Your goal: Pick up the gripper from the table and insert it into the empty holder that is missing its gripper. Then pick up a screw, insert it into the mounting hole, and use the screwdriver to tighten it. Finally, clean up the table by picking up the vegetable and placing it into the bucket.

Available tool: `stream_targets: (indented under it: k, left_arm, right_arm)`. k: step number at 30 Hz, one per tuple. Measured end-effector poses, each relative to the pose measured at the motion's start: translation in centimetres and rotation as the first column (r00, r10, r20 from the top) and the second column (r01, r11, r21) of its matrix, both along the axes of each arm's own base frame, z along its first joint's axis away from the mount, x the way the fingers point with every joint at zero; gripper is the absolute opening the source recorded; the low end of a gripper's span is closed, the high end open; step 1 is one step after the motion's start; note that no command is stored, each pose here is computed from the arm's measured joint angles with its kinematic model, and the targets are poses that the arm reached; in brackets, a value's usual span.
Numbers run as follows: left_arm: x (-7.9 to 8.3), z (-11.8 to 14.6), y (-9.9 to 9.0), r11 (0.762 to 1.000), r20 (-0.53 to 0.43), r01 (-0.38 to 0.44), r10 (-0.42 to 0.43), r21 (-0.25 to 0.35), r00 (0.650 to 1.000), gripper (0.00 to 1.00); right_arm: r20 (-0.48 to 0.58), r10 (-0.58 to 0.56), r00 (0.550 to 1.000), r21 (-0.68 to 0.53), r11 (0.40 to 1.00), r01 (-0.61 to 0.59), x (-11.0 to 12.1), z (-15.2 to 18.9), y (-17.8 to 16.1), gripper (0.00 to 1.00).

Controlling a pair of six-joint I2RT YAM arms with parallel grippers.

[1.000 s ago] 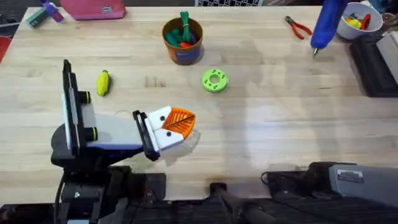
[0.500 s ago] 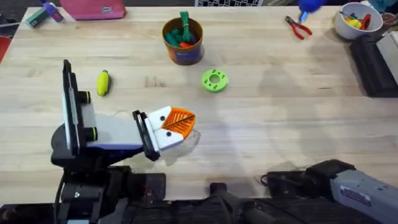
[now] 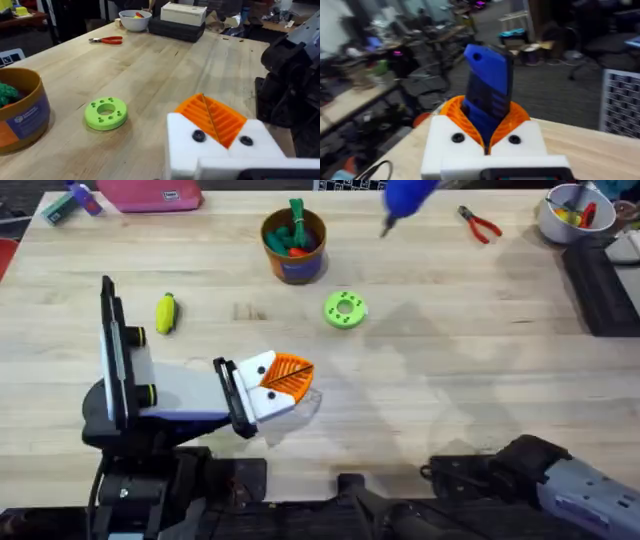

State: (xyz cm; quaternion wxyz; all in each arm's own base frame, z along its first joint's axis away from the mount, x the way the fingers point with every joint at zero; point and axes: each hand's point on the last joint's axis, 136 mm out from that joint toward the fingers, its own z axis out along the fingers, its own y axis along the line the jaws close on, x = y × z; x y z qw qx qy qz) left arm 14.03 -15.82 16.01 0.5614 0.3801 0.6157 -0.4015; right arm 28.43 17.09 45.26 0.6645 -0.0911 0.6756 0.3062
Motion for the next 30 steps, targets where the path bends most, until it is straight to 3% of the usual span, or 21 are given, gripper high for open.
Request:
stream_targets:
  k: [1,2,6,12,21,26,30]
  left_arm:
    - [0.0,0.0,0.0,1.000,0.000,0.000,0.000,0.000,1.000,0.006]
    - [0.0,0.0,0.0,1.000,0.000,0.000,0.000,0.000,1.000,0.006]
    - [0.0,0.0,0.0,1.000,0.000,0.000,0.000,0.000,1.000,0.006]
    - [0.0,0.0,0.0,1.000,0.000,0.000,0.000,0.000,1.000,0.006]
    - [0.0,0.0,0.0,1.000,0.000,0.000,0.000,0.000,1.000,0.006]
    - [0.0,0.0,0.0,1.000,0.000,0.000,0.000,0.000,1.000,0.006]
    - [0.0,0.0,0.0,1.000,0.000,0.000,0.000,0.000,1.000,0.006]
  right_arm:
    - [0.021,0.038,0.999,0.020,0.999,-0.038,-0.2,-0.2,0.7,0.023]
    - [0.073,0.163,0.984,0.060,0.984,-0.167,-1.0,-0.8,2.8,0.023]
    - [0.108,0.367,0.924,0.051,0.926,-0.374,-2.2,-1.8,6.2,0.023]
    - [0.168,0.618,0.768,-0.004,0.780,-0.626,-4.5,-2.4,10.7,0.023]
    - [0.151,0.792,0.592,-0.092,0.607,-0.789,-7.8,-5.5,15.7,0.023]
    - [0.198,0.854,0.480,-0.182,0.513,-0.839,-10.7,-5.6,16.6,0.023]
    - [0.235,0.879,0.416,-0.248,0.468,-0.848,-12.3,-5.7,17.0,0.023]
